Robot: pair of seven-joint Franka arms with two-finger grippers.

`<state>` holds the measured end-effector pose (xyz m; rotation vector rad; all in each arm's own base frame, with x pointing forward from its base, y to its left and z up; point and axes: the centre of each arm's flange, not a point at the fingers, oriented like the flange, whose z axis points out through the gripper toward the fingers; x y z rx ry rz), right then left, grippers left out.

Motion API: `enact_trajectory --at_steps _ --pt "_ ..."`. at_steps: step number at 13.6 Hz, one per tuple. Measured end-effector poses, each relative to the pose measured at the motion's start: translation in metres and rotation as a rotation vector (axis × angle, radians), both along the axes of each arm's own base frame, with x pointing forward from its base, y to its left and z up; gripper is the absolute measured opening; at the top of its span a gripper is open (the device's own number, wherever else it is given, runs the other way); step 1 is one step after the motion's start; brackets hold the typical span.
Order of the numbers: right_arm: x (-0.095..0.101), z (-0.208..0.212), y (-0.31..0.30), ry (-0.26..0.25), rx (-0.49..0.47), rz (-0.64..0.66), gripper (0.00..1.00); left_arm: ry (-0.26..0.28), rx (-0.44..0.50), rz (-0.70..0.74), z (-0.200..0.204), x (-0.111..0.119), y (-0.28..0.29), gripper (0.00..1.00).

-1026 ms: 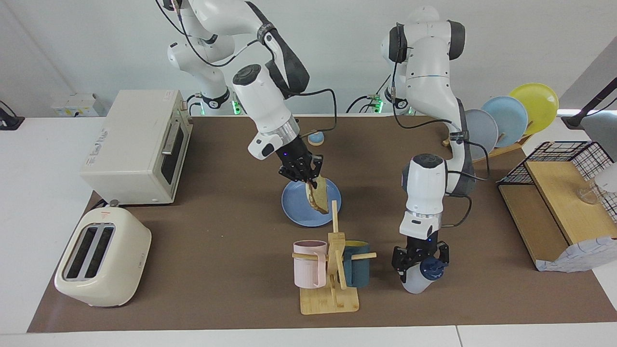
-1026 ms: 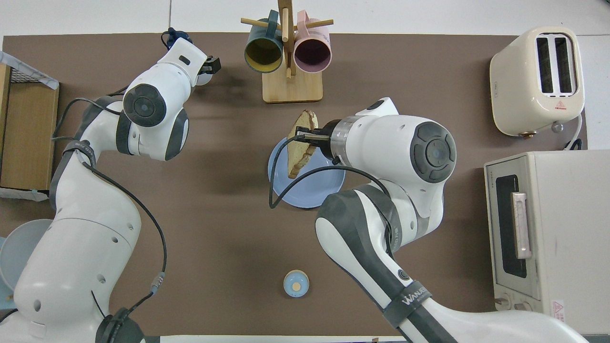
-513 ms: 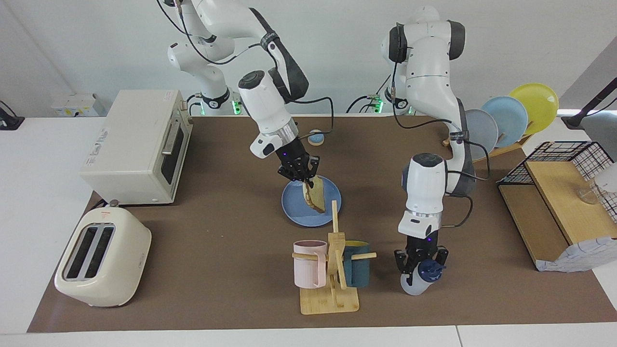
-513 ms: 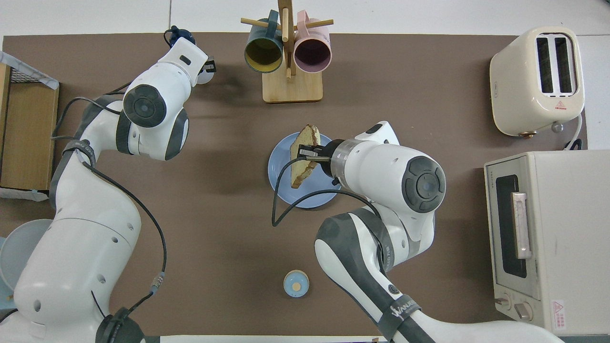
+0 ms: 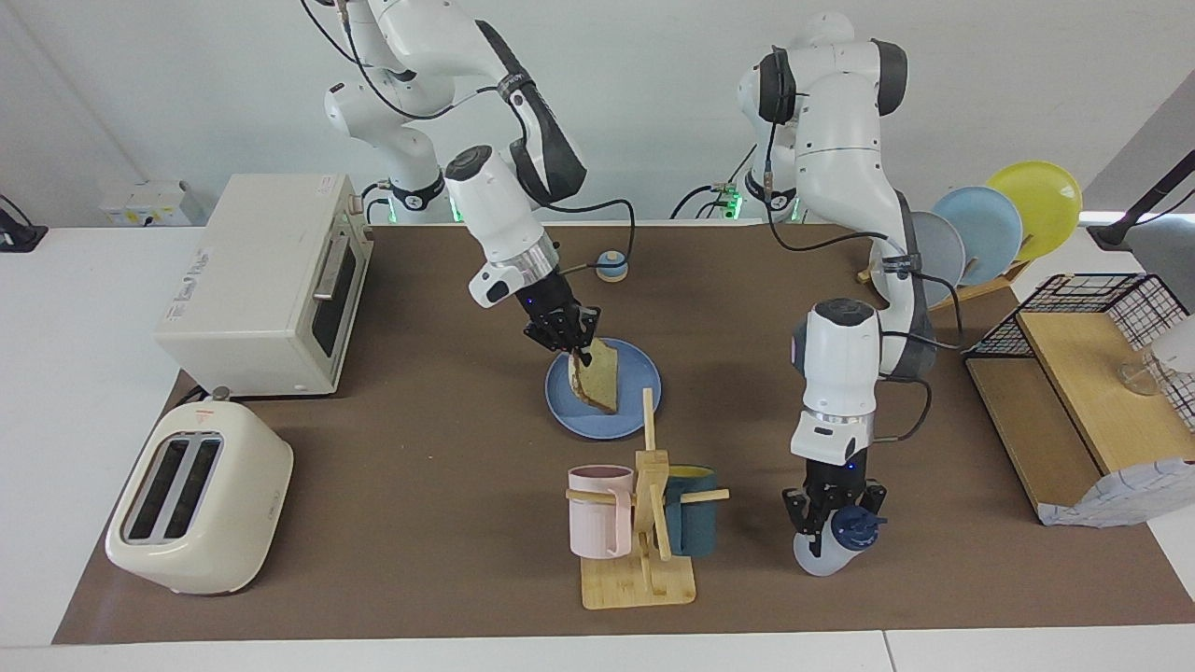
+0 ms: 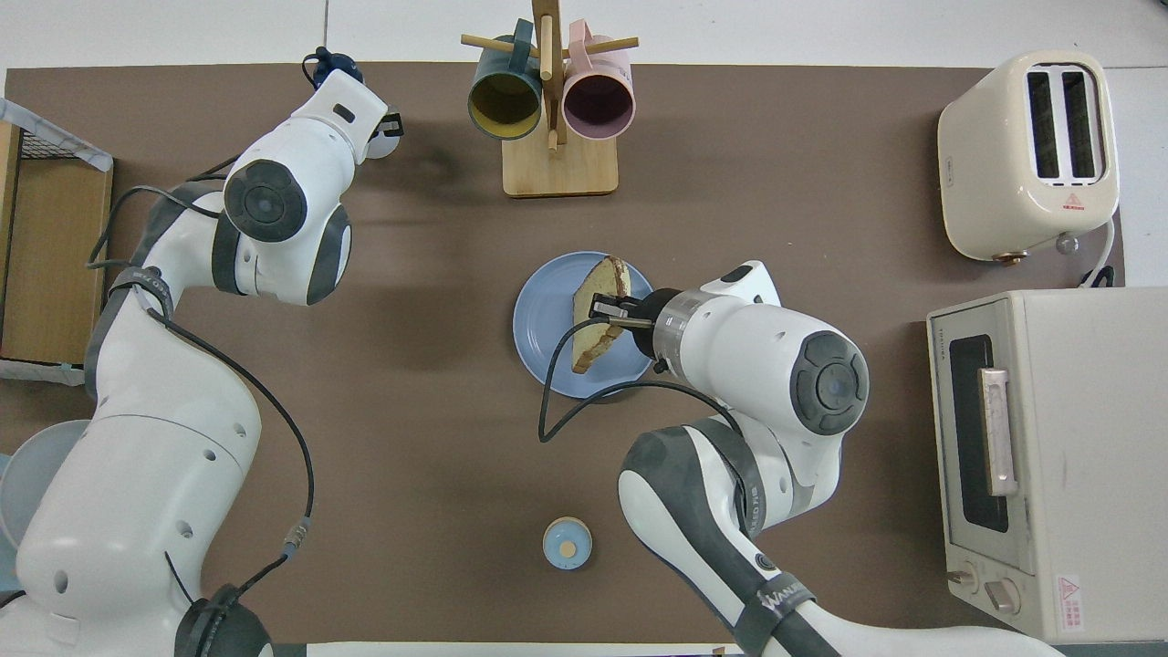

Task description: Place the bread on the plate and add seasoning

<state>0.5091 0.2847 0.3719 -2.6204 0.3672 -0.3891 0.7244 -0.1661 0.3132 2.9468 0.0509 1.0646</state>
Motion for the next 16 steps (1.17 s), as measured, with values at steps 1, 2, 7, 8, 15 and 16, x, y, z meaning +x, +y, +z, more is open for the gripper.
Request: enact_trajectory --at_steps 1,2,7,8,15,16 --pt "-0.003 -0.005 -0.007 -0.002 -0.012 0.015 0.08 -0.003 -0.001 0.008 0.002 0.002 0.006 0.45" --pt "-0.004 -0.010 -0.015 -0.003 -0.024 0.025 0.08 -0.008 -0.001 0.010 0.004 0.004 0.009 0.45" --pt "-0.009 -0.016 -0.029 0.010 -0.011 -0.001 0.16 -0.021 0.032 -0.049 0.045 0.005 0.004 0.45" --pt "-0.009 -0.015 -0.028 0.008 -0.009 0.000 0.25 0.000 0.039 -0.057 0.059 0.002 0.003 0.45" --pt "0.000 0.009 -0.019 0.038 0.017 0.048 1.00 0.256 0.089 -0.274 0.165 -0.046 -0.017 0.45" --pt "0.008 0.023 -0.018 0.083 0.031 0.083 1.00 0.302 0.098 -0.358 0.182 -0.057 -0.013 0.45"
